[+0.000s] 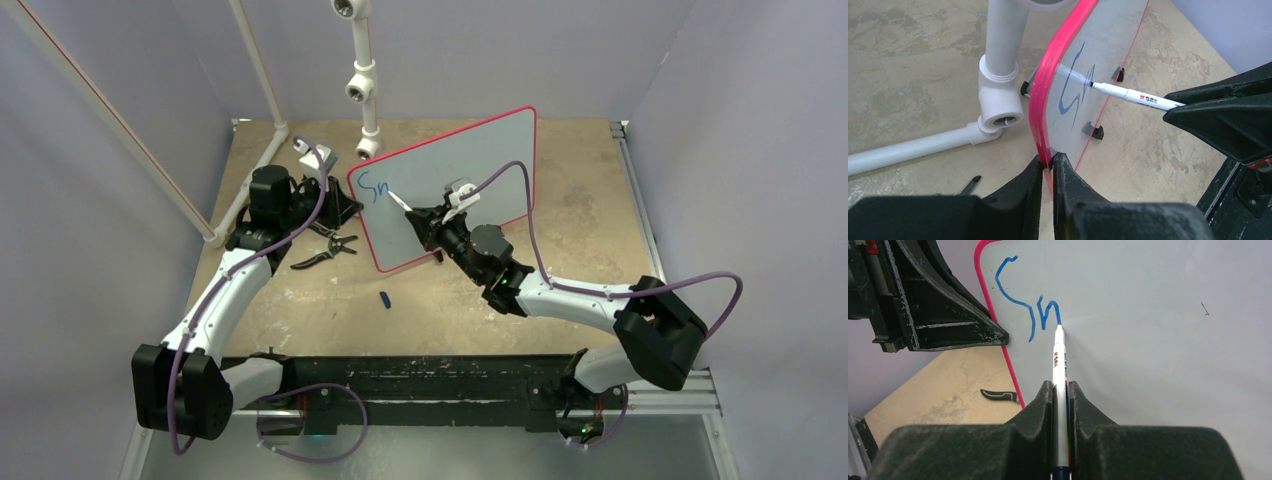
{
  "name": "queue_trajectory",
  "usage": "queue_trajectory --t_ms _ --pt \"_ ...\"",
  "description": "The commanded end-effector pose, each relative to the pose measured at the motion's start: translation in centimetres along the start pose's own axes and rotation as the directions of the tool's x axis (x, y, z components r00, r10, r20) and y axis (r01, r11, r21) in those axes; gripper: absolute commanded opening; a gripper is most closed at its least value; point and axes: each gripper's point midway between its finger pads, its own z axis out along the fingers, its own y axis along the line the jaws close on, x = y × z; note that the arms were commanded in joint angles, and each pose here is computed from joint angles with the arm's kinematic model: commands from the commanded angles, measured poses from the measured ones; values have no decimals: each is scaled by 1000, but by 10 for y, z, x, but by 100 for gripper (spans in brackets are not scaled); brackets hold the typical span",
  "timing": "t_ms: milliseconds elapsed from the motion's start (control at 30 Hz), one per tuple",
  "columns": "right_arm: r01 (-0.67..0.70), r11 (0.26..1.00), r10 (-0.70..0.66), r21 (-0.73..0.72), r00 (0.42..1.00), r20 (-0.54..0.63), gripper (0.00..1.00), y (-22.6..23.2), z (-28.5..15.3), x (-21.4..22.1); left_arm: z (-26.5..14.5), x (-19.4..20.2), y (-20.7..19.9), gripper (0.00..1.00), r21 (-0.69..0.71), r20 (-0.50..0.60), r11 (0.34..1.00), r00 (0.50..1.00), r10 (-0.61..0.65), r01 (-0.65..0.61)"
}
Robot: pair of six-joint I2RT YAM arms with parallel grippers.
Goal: Write a sentence on the whiteboard
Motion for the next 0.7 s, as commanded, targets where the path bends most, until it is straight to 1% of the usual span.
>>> queue_trajectory --t_ms 0,333,500,667 --pt "5 998 -5 63 1000 7 0 -14 -2 -2 1 -5 2 0 -6 17 1000 999 29 -28" --pt "-13 999 7 44 992 127 0 -7 2 -40 0 -5 2 0 -4 18 1000 999 29 -29" --pt "-4 999 -4 52 990 143 0 -6 4 -47 -1 -5 1 0 -2 20 1000 999 30 -30" --pt "0 999 -7 51 991 133 0 -6 6 -46 -1 -6 0 0 0 23 999 999 32 -32"
